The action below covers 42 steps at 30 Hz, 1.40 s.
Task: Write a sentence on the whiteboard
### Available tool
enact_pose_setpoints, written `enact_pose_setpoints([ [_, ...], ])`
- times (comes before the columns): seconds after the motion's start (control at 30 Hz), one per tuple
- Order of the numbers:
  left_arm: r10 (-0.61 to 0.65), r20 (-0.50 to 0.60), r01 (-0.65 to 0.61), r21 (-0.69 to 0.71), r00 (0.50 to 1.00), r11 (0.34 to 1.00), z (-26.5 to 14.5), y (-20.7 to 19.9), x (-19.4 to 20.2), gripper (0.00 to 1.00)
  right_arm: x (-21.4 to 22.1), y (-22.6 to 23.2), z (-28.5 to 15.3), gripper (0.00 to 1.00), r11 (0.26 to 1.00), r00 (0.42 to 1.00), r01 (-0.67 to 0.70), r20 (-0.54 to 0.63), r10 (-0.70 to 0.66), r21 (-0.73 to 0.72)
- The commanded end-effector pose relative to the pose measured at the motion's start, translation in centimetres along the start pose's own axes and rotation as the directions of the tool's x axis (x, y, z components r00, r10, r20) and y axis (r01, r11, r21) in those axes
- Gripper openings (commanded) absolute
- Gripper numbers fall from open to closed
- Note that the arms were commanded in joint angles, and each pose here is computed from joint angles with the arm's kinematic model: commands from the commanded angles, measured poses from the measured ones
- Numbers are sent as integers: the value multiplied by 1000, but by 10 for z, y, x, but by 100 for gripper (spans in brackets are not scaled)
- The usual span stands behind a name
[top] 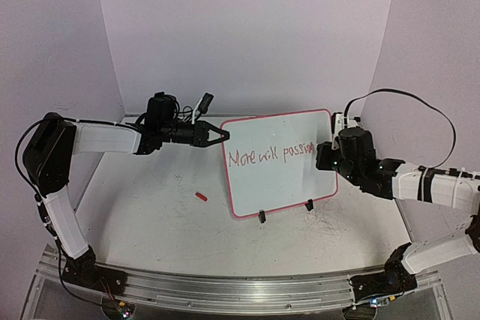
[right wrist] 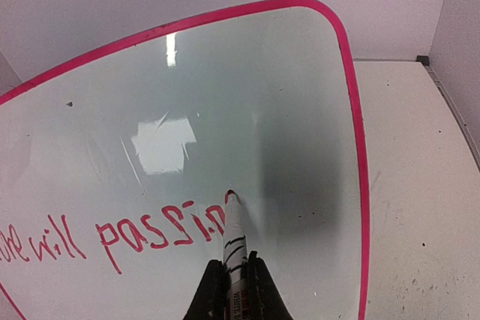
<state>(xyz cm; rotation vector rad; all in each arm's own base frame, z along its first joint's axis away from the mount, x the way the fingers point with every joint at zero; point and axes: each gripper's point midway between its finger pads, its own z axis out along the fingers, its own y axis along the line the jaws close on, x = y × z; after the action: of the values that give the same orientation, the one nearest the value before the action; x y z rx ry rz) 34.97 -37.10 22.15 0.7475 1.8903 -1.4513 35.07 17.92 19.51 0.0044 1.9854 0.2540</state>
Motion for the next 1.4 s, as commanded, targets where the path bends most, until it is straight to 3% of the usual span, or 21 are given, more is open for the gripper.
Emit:
enact_pose_setpoints([
  [0.0, 11, -12, -11, 14, 1000, 1000, 1, -16, -6, 0, -15, -3, -1, 0, 999, 999, -22, 39, 21, 24],
  [0.57, 10, -12, -9, 13, 1000, 1000, 2, -16, -6, 0, 26, -14, -11, 0, 999, 997, -46, -62, 46, 9],
  [0.67, 10, -11, -9, 13, 1000, 1000, 1, -15, -6, 0, 18, -10, -13, 0, 999, 998, -45, -47, 45, -5],
  [0.9, 8, -12, -8, 10, 1000, 1000, 2, -14, -5, 0, -53, 8, -46, 0, 994, 992, -49, 110, 60, -102],
  [1.17, 3, -5, -3, -3, 1000, 1000, 1, -13, -6, 0, -24, -2, -66, 0, 990, 998, 0, 66, 9, -138],
  [1.37, 6, 0, -6, -9, 1000, 1000, 0, -13, -7, 0, -17, 35, -73, 0, 962, 999, 1, 35, 9, -271],
])
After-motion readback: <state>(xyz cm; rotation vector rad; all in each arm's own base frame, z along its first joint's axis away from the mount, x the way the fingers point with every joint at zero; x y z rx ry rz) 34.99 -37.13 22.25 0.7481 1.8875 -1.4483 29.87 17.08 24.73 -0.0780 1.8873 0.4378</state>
